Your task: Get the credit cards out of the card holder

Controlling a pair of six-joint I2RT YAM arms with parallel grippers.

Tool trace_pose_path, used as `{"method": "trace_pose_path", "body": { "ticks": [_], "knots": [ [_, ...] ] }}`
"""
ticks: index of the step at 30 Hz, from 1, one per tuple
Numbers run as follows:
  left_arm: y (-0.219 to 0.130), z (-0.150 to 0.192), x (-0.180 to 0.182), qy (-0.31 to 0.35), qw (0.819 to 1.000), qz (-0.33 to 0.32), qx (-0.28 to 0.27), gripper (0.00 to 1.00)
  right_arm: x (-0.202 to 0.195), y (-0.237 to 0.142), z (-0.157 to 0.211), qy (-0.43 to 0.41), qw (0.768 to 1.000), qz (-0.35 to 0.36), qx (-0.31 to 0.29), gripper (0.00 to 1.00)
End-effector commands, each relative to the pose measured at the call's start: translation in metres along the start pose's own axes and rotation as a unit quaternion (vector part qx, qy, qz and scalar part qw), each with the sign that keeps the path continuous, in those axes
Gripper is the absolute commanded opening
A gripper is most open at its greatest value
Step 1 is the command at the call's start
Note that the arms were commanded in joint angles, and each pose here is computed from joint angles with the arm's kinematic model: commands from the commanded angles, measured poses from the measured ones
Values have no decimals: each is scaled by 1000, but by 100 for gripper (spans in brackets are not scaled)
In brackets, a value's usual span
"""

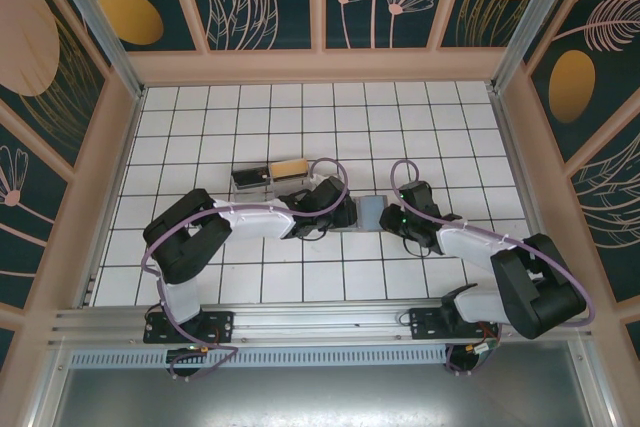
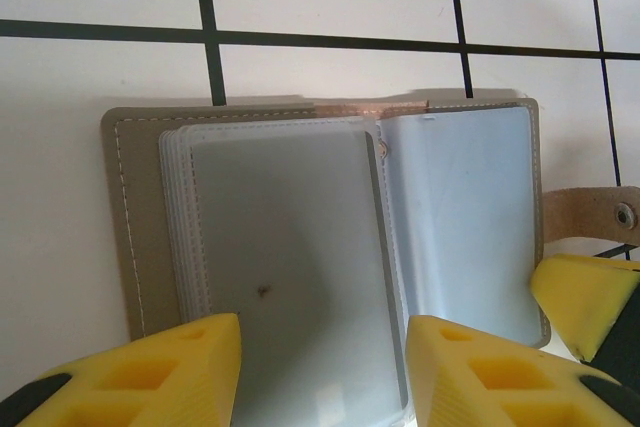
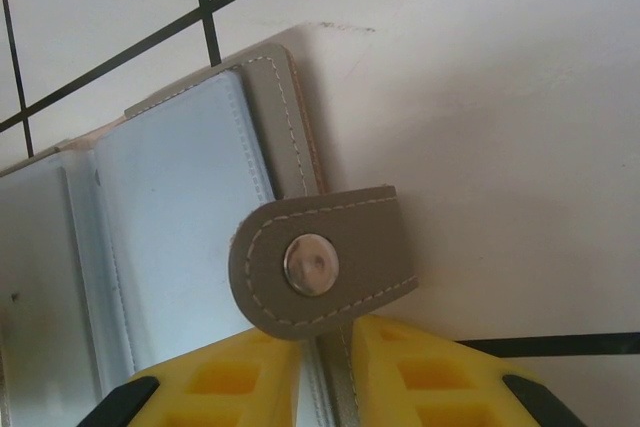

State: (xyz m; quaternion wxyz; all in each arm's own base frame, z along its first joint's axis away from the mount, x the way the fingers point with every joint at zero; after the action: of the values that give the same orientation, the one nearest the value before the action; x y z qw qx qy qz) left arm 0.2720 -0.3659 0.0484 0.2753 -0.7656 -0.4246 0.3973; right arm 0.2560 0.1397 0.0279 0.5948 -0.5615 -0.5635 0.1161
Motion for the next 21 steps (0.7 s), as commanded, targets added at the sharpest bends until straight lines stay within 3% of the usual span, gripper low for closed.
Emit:
{"method": "trace_pose_path", "body": {
  "ticks": [1, 21],
  "knots": [
    [2, 7, 4, -2, 1000, -13, 9, 49, -11, 3, 17, 9, 999, 13, 29, 24],
    [-3, 7, 10, 2, 999, -34, 5, 48, -15, 3, 20, 14, 999, 18, 32, 24]
  ]
}}
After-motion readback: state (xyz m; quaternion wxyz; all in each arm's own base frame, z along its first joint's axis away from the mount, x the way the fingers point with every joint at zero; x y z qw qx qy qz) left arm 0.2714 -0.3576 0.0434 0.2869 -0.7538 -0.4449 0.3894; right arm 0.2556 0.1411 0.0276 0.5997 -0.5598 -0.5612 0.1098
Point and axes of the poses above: each hand's point on the last joint's axis, 136 mm out from that joint toward the fingers, its own y axis out along the fingers, its own x axis along the line the jaws close on, z = x × y, the point moved 1 cm from there along -y, back along the fingers, and after that the axes turned 14 degrees about y, right-handed, at the moved point
